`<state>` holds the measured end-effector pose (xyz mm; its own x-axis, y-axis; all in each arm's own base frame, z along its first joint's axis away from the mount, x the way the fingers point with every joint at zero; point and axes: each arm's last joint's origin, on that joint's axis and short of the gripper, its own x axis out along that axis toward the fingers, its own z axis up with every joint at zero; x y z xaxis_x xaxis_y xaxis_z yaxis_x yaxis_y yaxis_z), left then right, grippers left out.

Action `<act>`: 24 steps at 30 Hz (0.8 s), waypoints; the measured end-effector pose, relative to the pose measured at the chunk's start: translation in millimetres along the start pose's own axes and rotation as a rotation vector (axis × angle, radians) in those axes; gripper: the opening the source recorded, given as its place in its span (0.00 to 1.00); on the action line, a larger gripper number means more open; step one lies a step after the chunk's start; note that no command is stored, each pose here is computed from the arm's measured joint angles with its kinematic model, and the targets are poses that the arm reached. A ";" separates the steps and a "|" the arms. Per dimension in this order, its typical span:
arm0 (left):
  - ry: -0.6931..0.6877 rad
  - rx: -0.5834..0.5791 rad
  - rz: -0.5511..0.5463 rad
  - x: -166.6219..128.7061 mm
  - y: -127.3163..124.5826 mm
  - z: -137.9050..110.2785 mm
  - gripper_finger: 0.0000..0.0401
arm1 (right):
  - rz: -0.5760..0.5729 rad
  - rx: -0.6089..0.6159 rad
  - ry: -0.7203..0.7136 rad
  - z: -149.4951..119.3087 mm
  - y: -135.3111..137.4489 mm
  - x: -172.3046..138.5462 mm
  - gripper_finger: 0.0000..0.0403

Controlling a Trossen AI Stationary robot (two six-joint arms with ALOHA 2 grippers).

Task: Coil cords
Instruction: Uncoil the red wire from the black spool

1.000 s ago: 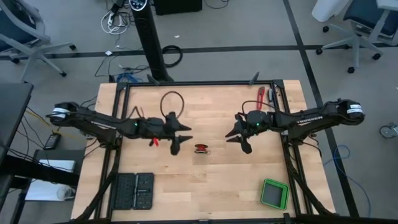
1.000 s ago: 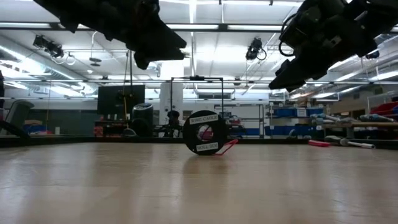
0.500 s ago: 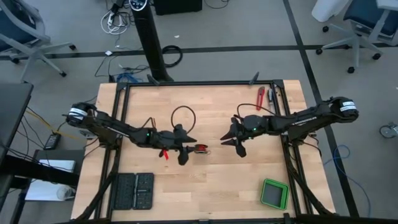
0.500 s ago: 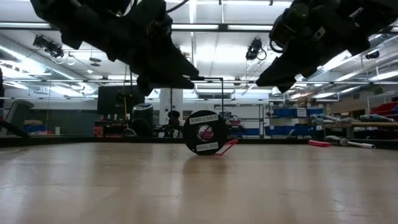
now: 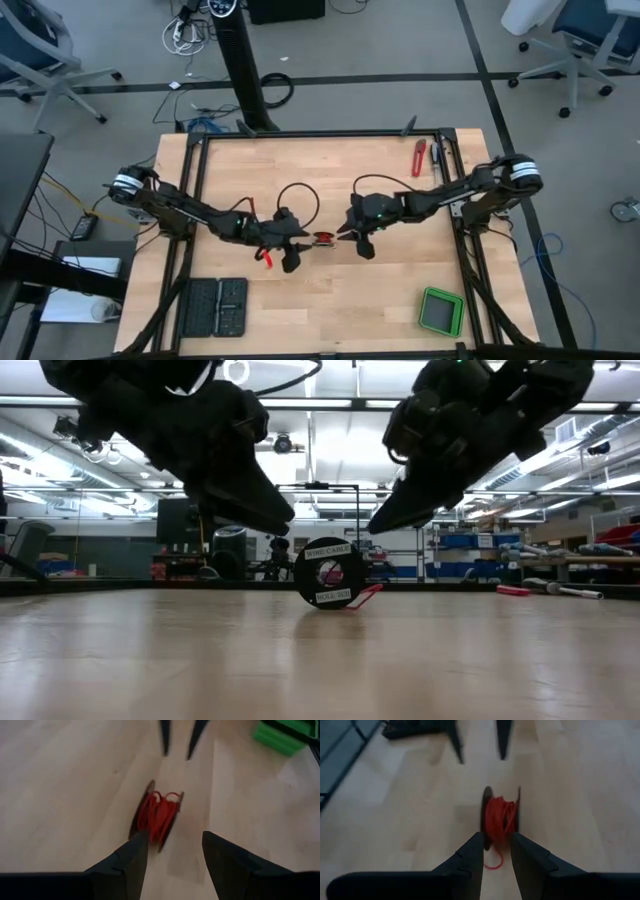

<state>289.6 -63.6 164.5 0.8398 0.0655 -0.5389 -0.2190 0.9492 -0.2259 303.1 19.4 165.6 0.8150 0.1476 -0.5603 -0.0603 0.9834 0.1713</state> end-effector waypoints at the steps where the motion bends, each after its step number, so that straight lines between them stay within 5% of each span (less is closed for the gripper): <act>1: 0.008 0.004 0.001 -0.3 -0.5 -1.1 0.48 | -0.014 -0.002 0.004 -0.2 0.3 3.1 0.24; 24: 0.060 0.052 0.042 -2.0 -1.6 -8.9 0.48 | -0.096 -0.055 0.000 -4.1 0.2 28.7 0.24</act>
<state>283.8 -68.0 158.7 0.7987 0.0882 -0.5952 -0.2256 0.9609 -0.1604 324.1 24.2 146.2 0.8184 0.0521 -0.5722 -0.0131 0.9973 0.0721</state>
